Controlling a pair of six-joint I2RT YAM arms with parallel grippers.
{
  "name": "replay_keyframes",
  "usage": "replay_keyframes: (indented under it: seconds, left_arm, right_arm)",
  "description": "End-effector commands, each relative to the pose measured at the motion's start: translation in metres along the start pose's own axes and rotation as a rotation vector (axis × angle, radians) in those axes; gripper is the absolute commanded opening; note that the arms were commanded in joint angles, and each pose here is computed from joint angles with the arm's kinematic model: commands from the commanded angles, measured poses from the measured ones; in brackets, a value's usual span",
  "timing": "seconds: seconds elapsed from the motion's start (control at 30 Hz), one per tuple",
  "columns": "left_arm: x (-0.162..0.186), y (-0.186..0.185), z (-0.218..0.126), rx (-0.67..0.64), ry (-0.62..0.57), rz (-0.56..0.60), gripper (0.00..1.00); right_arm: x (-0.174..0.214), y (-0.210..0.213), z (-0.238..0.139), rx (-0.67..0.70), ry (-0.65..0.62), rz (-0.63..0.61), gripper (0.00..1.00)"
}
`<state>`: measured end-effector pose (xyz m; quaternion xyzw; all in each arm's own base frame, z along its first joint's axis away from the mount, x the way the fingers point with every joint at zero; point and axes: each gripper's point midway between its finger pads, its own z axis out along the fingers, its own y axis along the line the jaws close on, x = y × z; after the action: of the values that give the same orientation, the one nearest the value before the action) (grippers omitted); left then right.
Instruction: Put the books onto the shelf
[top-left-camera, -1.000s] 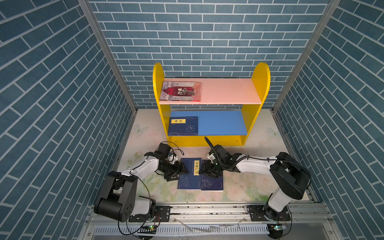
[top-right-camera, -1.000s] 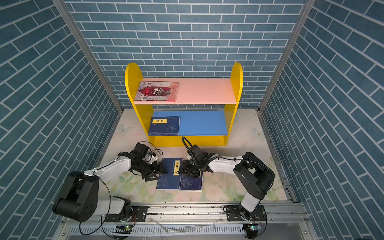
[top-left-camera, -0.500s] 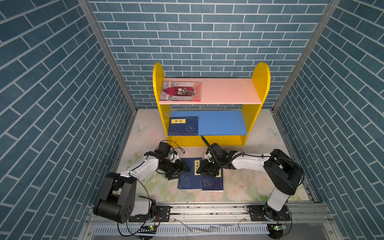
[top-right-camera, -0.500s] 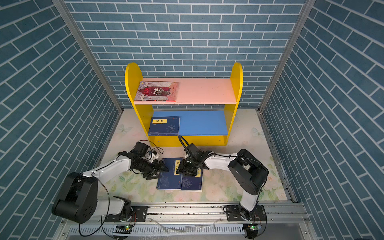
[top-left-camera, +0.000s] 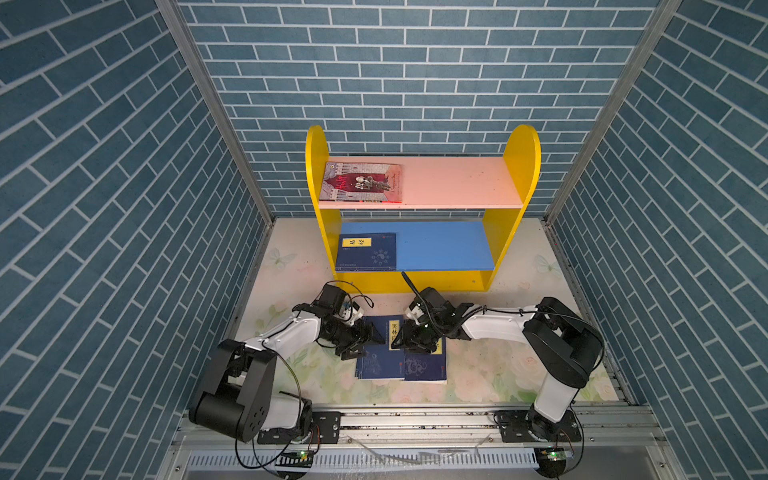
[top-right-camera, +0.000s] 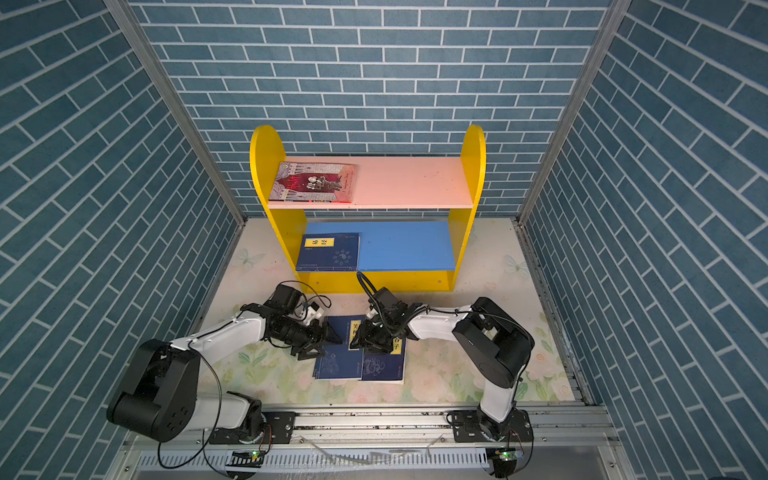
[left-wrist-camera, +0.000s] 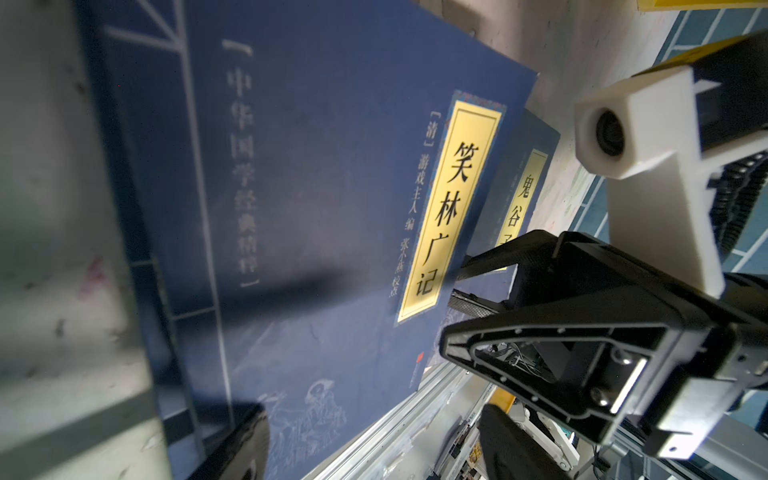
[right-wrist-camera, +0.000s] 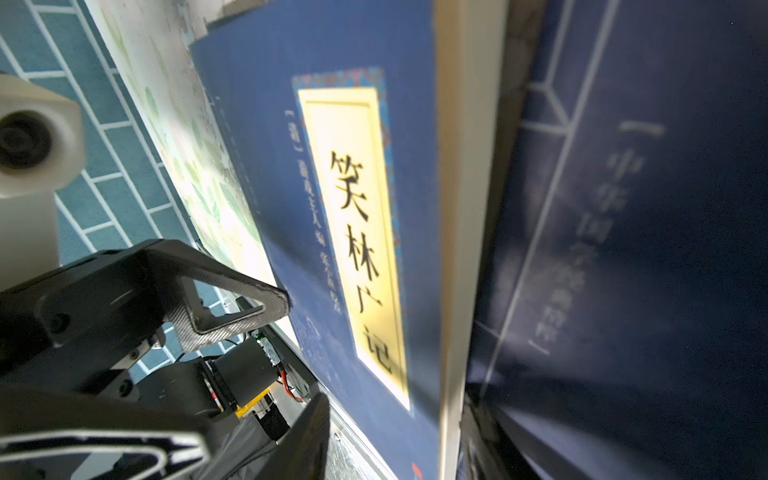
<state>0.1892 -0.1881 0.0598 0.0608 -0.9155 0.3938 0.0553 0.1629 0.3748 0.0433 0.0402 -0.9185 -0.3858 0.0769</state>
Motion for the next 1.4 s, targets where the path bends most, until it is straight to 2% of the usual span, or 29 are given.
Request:
replay_keyframes:
  seconds: [0.0, 0.17, 0.23, 0.37, 0.47, 0.57, 0.67, 0.87, 1.17, 1.37]
  left_arm:
    - [0.004, 0.002, 0.006, 0.0, 0.026, -0.004, 0.82]
    - [0.002, 0.0, 0.007, 0.013, 0.033, 0.007, 0.84]
    - [-0.001, -0.01, 0.0, 0.021, 0.025, 0.046, 0.83]
    - [-0.005, -0.035, -0.025, 0.013, -0.034, 0.159, 0.83]
    - [-0.006, -0.027, -0.04, -0.064, -0.133, 0.205, 0.84]
    - [0.008, -0.006, -0.035, -0.093, -0.124, 0.156, 0.85]
    - [0.004, -0.005, -0.037, -0.108, -0.147, 0.162, 0.86]
    - [0.004, 0.023, -0.03, -0.22, -0.096, 0.082, 0.85]
    - [0.008, 0.031, -0.013, -0.197, -0.022, 0.019, 0.86]
    - [0.009, 0.019, -0.002, -0.102, 0.007, 0.01, 0.86]
  right_arm:
    - [0.007, -0.023, 0.014, 0.033, 0.024, 0.03, 0.51]
    - [0.008, -0.028, 0.016, 0.004, 0.006, 0.026, 0.51]
    - [0.009, -0.031, 0.016, 0.009, 0.0, 0.026, 0.51]
    - [0.009, -0.041, 0.014, 0.028, -0.02, 0.036, 0.51]
    - [0.008, -0.041, 0.012, 0.029, -0.027, 0.034, 0.51]
    - [0.007, -0.042, 0.01, 0.037, -0.027, 0.036, 0.51]
    - [0.006, -0.04, 0.008, 0.036, -0.025, 0.032, 0.51]
    - [0.006, -0.039, 0.005, 0.042, -0.023, 0.026, 0.52]
    - [0.006, -0.039, 0.005, 0.034, -0.022, 0.027, 0.52]
    - [0.006, -0.04, 0.009, 0.022, -0.014, 0.033, 0.52]
